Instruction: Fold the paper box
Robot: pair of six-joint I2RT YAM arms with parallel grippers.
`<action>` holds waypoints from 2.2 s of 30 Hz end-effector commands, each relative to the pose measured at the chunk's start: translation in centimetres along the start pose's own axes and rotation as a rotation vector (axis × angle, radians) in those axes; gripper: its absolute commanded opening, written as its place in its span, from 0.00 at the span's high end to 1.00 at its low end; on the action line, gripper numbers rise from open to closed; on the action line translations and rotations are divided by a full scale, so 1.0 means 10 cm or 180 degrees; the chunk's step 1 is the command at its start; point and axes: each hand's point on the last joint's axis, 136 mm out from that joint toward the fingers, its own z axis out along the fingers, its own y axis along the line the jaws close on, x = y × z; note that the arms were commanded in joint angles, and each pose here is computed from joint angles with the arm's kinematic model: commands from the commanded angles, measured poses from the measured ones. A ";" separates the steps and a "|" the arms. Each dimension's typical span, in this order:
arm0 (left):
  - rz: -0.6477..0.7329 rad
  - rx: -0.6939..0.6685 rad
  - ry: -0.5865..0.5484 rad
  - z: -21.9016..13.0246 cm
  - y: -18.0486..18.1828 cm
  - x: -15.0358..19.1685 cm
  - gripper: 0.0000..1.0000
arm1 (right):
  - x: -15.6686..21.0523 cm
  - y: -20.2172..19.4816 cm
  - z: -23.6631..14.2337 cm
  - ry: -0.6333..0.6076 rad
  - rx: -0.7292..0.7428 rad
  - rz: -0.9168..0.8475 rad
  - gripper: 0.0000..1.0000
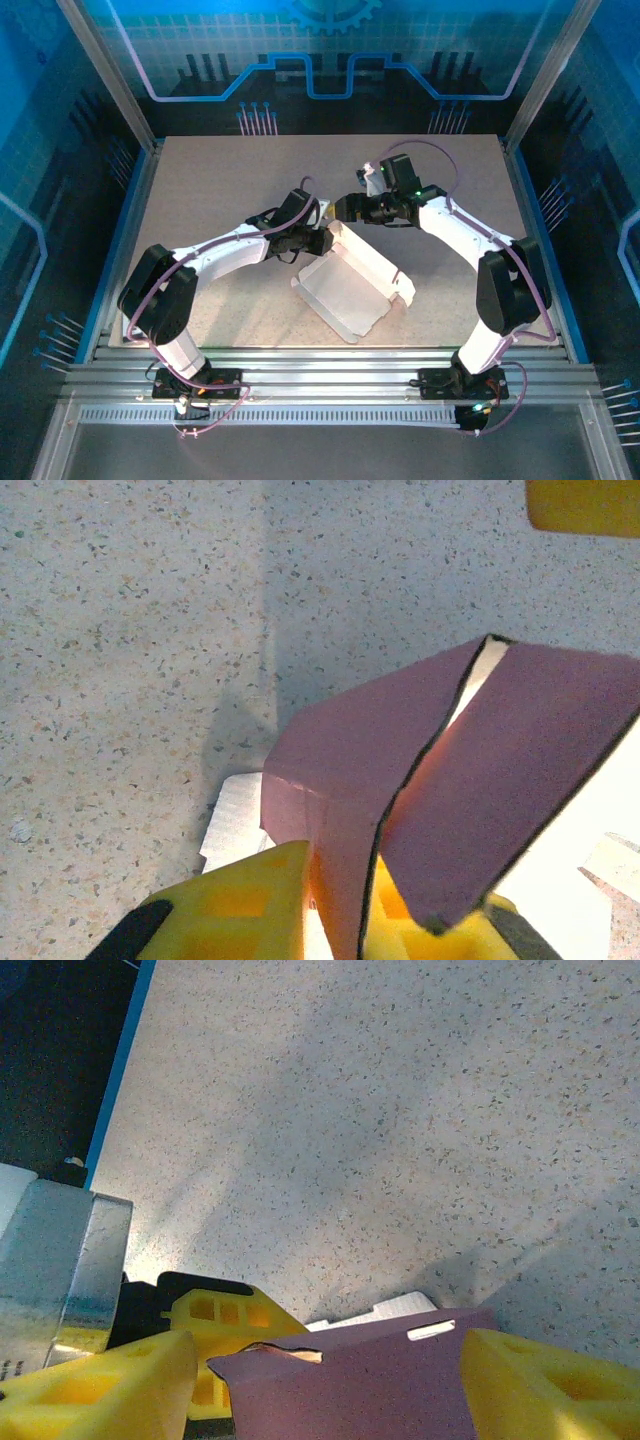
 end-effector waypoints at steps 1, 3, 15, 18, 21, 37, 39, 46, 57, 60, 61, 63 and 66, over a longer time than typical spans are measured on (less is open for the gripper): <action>0.0025 0.0088 0.0053 0.00 -0.10 0.08 0.83 | -0.02 -0.01 0.04 0.0003 -0.0107 -0.0035 0.30; 0.0007 0.0102 0.0038 -0.01 -0.12 0.06 0.82 | 0.02 -0.02 0.07 0.0034 -0.0099 -0.0044 0.30; -0.0062 0.0143 0.0026 0.00 -0.15 0.06 0.81 | 0.14 -0.10 0.18 0.0131 0.0002 -0.0112 0.32; -0.0089 0.0146 0.0019 0.00 -0.15 0.07 0.81 | 0.16 -0.10 0.20 0.0156 0.0011 -0.0134 0.33; -0.0106 0.0152 0.0003 0.00 -0.15 0.08 0.80 | 0.18 -0.09 0.22 0.0170 0.0020 -0.0152 0.34; -0.0161 0.0202 -0.0041 0.01 -0.19 0.01 0.72 | 0.16 -0.08 0.22 0.0171 0.0065 -0.0232 0.36; -0.0160 0.0211 -0.0060 0.00 -0.20 -0.01 0.72 | 0.16 -0.08 0.21 0.0172 0.0063 -0.0233 0.37; -0.0170 0.0243 -0.0058 -0.02 -0.24 -0.04 0.72 | 0.15 -0.06 0.24 0.0143 0.0016 -0.0203 0.37; -0.0222 0.0225 -0.0067 -0.02 -0.20 0.02 0.68 | 0.16 -0.06 0.27 0.0112 0.0031 -0.0220 0.36; -0.0235 0.0225 -0.0079 -0.02 -0.19 0.02 0.67 | 0.17 -0.03 0.29 0.0138 -0.0026 -0.0233 0.36; -0.0241 0.0226 -0.0085 -0.03 -0.19 0.02 0.67 | 0.17 -0.02 0.29 0.0137 -0.0020 -0.0240 0.36; -0.0243 0.0230 -0.0096 -0.03 -0.19 0.02 0.66 | 0.17 -0.01 0.28 0.0122 -0.0008 -0.0266 0.36; -0.0246 0.0229 -0.0104 -0.03 -0.19 0.02 0.65 | 0.18 -0.01 0.26 0.0098 0.0009 -0.0276 0.36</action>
